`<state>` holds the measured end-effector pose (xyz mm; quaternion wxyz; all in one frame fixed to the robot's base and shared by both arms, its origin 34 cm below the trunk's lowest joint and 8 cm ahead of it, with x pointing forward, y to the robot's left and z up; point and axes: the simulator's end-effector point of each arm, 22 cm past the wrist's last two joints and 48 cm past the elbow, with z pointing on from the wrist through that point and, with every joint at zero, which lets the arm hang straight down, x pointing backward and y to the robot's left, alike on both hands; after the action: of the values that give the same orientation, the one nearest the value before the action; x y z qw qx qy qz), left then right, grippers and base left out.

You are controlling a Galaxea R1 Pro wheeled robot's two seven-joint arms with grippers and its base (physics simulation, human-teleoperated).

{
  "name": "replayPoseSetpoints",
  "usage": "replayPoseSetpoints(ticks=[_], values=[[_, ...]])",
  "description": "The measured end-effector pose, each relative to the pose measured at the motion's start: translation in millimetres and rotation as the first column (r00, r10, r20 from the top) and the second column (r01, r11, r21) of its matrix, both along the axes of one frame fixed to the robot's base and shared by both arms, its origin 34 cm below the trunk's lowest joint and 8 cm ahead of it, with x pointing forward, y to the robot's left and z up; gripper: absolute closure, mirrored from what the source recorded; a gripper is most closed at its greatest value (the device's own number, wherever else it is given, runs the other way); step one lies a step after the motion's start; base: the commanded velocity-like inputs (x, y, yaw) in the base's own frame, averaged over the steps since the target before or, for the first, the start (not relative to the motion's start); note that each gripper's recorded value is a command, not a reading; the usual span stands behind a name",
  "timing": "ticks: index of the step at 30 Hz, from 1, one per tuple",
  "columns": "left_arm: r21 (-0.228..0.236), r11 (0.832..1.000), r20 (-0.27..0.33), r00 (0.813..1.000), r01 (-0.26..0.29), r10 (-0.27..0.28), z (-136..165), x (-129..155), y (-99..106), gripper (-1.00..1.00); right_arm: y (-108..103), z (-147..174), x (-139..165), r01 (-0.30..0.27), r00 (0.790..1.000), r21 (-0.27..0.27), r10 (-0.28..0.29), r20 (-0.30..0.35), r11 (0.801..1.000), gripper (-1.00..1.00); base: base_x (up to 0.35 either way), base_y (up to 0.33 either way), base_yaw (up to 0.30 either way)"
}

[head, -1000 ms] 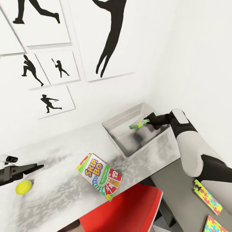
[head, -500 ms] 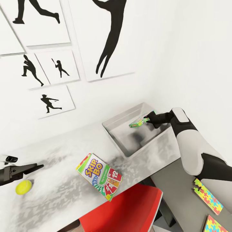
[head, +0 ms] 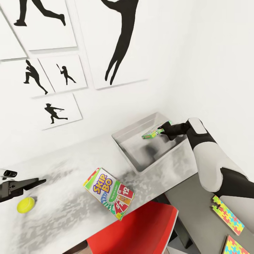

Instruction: Put all the toys in the child's room - the three board games (two on the bed and one on the table), the two jigsaw puzzles on the table, and the tennis ball on the table - inside the toy box on the table in the child's room.

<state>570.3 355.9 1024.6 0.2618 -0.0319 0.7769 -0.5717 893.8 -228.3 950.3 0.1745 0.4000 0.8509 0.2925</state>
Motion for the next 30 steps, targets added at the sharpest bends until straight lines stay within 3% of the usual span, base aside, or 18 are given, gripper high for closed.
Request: replayPoseSetpoints(ticks=[13,14,30], values=[[-0.001,1.000,0.000,1.000,0.000,0.000,-0.1,0.0,-0.3,-1.00,-1.0,0.3,0.5,0.002,1.000,-0.002,-0.002,0.002,1.000,1.00,0.000,0.000,0.000],[-0.001,1.000,0.000,1.000,0.000,0.000,-0.1,0.0,-0.4,-1.00,-1.1,0.3,0.5,0.002,1.000,-0.003,-0.002,0.002,1.000,-1.00,0.000,0.000,0.000],[-0.001,1.000,0.000,1.000,0.000,0.000,-0.1,0.0,-0.2,-1.00,-1.7,1.1,1.0,0.003,1.000,0.000,-0.003,0.005,1.000,-1.00,0.000,0.000,0.000]])
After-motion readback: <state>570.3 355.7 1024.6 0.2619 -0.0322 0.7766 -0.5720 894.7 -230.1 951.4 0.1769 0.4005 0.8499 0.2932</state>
